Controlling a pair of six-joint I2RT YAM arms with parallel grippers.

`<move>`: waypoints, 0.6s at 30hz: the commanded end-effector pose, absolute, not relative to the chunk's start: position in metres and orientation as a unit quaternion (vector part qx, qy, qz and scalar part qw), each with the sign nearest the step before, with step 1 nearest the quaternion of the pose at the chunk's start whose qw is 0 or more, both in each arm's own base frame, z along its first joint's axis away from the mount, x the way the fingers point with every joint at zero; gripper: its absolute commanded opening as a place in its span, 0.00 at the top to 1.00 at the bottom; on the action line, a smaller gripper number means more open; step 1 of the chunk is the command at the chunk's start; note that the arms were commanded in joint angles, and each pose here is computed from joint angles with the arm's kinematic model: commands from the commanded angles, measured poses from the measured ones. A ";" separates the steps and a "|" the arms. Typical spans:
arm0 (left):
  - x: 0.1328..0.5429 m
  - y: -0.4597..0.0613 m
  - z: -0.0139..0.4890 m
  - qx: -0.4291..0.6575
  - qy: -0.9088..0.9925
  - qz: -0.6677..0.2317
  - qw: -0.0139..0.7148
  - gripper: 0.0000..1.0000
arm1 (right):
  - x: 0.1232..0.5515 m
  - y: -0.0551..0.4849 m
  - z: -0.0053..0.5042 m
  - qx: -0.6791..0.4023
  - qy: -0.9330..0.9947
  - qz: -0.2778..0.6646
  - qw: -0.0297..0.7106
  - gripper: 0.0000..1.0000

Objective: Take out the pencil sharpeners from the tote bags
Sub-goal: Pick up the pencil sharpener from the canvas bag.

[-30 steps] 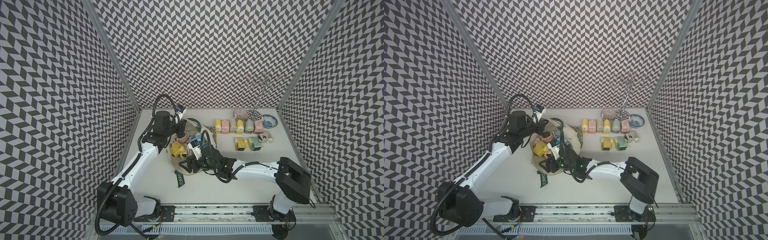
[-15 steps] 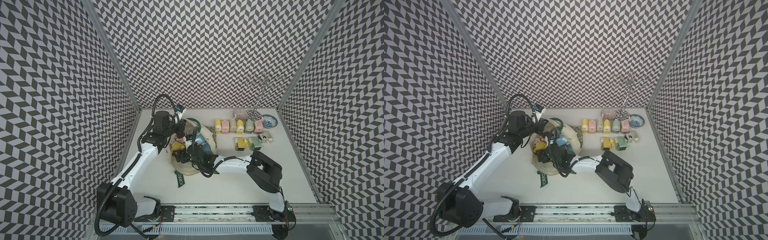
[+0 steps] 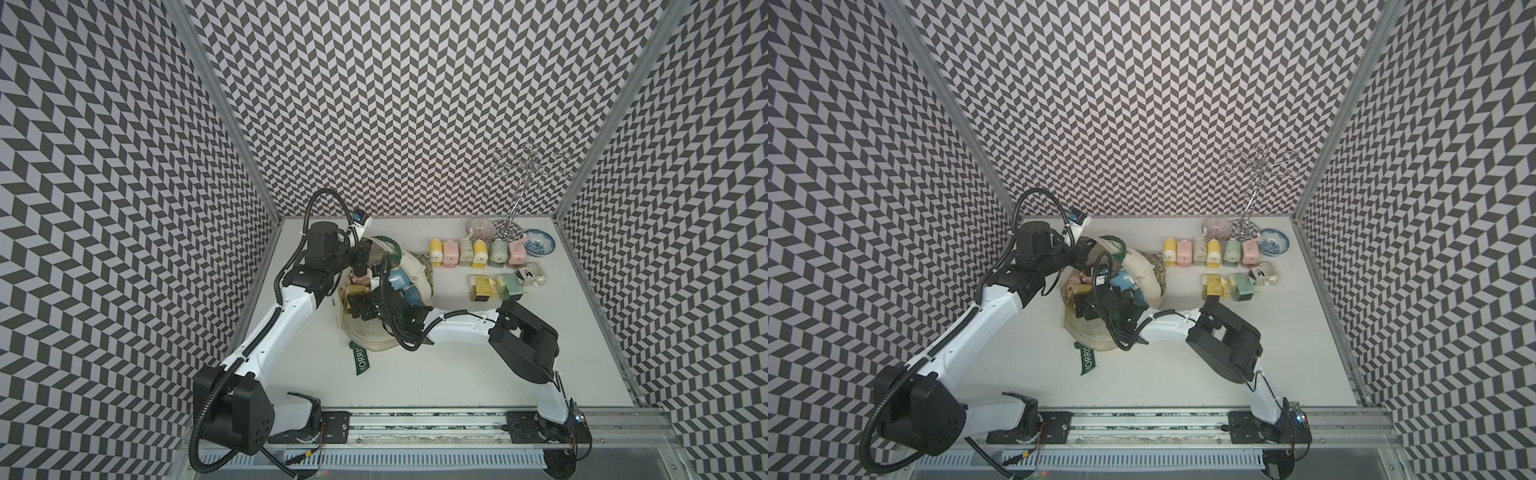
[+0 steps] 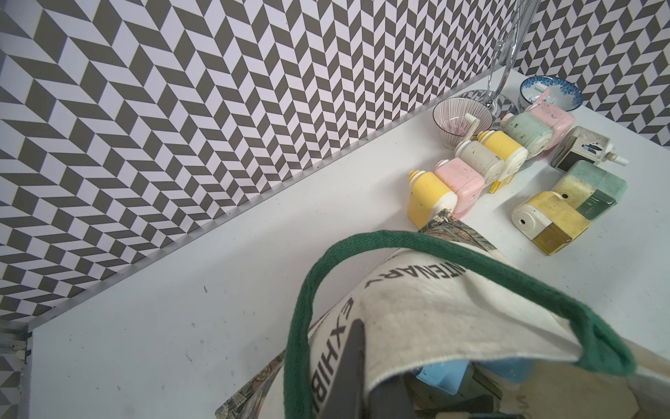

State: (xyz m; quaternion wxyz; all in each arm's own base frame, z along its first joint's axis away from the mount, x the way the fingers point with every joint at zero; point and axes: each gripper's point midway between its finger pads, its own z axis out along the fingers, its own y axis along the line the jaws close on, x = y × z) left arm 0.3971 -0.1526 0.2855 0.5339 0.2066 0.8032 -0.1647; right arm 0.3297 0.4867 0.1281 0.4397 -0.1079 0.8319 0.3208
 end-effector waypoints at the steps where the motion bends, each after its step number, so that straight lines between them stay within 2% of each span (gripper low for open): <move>1: 0.397 -0.147 0.336 0.200 0.757 -0.166 0.599 1.00 | 0.327 0.510 0.126 -0.162 0.815 0.363 0.421 0.08; 9: 0.398 -0.148 0.333 0.200 0.759 -0.169 0.596 1.00 | 0.317 0.525 0.099 -0.231 0.834 0.333 0.376 0.06; 18: 0.398 -0.149 0.333 0.200 0.760 -0.171 0.594 1.00 | 0.338 0.461 0.082 -0.233 0.870 0.150 0.408 0.06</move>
